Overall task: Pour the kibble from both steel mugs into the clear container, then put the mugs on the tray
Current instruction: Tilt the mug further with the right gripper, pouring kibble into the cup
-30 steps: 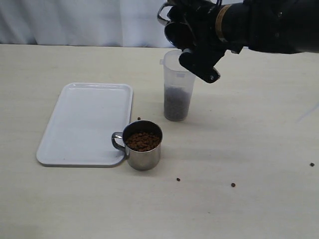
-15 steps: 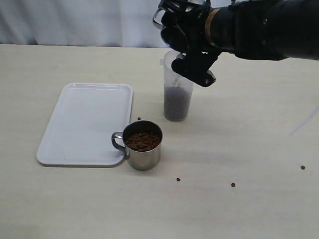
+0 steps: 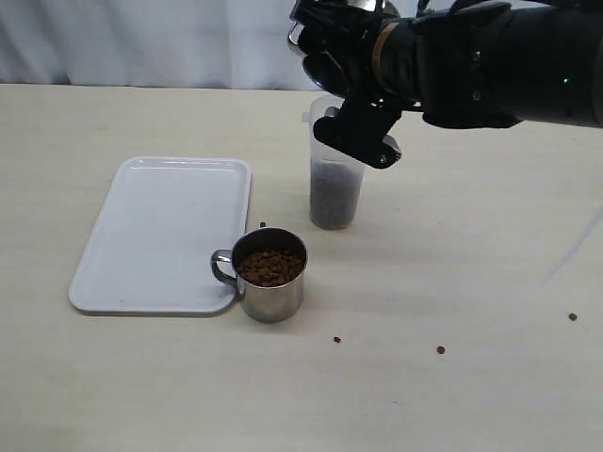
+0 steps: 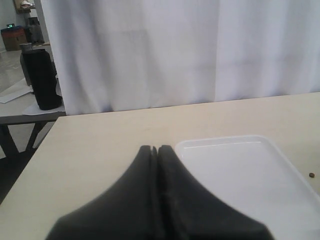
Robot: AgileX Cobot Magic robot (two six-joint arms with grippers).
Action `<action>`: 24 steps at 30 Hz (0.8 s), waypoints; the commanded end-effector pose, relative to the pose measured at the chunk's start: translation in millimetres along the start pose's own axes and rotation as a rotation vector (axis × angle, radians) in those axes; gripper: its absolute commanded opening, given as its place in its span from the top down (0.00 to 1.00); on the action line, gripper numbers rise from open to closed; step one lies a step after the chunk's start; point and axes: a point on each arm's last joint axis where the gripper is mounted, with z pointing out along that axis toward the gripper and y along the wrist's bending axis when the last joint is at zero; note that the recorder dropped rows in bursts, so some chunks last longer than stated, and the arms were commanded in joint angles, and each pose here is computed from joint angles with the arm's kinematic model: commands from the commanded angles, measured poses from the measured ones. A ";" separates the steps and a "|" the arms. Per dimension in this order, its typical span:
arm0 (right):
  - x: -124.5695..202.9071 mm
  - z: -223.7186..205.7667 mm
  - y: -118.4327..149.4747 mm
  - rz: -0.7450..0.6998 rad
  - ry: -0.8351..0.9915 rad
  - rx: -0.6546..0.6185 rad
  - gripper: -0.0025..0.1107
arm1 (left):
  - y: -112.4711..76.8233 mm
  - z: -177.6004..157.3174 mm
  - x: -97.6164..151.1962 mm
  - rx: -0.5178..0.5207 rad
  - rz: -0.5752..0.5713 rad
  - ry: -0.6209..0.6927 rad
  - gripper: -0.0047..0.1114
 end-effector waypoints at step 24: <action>-7.5 -4.1 -8.6 -0.062 0.114 -0.078 0.94 | -0.4 -0.1 0.3 0.007 -0.006 -0.008 0.96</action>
